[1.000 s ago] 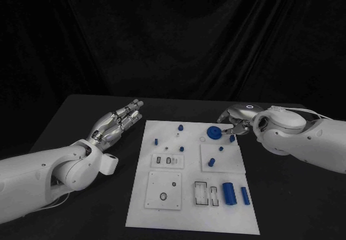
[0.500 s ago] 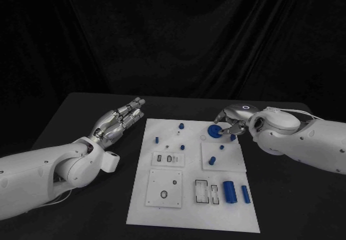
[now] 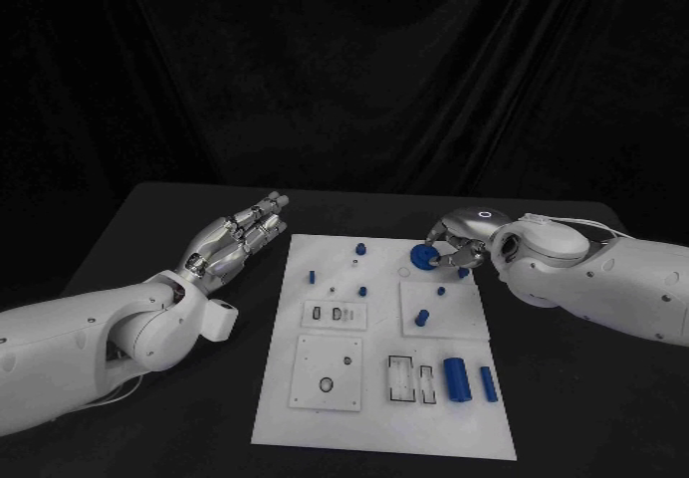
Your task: Assemble the parts on the task board
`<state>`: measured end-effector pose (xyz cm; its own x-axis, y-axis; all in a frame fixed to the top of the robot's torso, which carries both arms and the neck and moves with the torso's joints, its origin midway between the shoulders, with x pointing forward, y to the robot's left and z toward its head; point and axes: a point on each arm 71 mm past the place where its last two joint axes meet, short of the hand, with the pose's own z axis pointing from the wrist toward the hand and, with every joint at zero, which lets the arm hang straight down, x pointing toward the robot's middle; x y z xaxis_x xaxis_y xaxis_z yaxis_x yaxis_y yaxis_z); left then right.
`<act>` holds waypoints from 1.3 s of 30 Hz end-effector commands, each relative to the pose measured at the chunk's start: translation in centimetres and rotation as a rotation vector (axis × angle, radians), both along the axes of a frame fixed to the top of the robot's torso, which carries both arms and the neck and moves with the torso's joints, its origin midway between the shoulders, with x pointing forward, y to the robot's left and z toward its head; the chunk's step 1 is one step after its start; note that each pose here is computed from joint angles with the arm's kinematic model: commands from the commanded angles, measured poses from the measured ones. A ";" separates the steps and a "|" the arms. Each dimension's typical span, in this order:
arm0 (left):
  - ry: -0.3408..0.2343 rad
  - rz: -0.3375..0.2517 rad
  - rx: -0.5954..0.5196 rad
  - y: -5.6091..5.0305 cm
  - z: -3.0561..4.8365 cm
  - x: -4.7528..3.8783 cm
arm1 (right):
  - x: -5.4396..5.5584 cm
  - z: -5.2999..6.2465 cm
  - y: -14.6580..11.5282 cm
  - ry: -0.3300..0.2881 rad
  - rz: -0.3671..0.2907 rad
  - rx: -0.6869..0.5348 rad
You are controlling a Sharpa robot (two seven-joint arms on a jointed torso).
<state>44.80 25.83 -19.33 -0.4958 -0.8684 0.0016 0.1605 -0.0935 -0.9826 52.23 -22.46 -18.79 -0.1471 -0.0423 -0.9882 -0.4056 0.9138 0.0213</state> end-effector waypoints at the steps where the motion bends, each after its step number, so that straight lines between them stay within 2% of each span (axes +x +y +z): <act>1: -0.050 -0.017 -0.034 -0.2 0.47 -0.09 | -0.2 -0.6 0.0 0.012 0.009 -0.002; 9: -0.050 -0.017 -0.033 -0.1 0.42 -0.01 | -0.4 -1.1 0.2 0.012 0.026 0.009; 21: -0.047 -0.012 -0.030 0.1 0.36 0.03 | -0.8 -0.9 0.2 -0.004 0.032 0.054; 30: -0.046 -0.009 -0.027 0.1 0.35 0.03 | -1.2 0.7 0.9 -0.030 0.047 0.098; 39: -0.043 -0.014 -0.027 0.0 0.25 0.18 | -1.7 1.4 2.7 0.010 0.071 0.151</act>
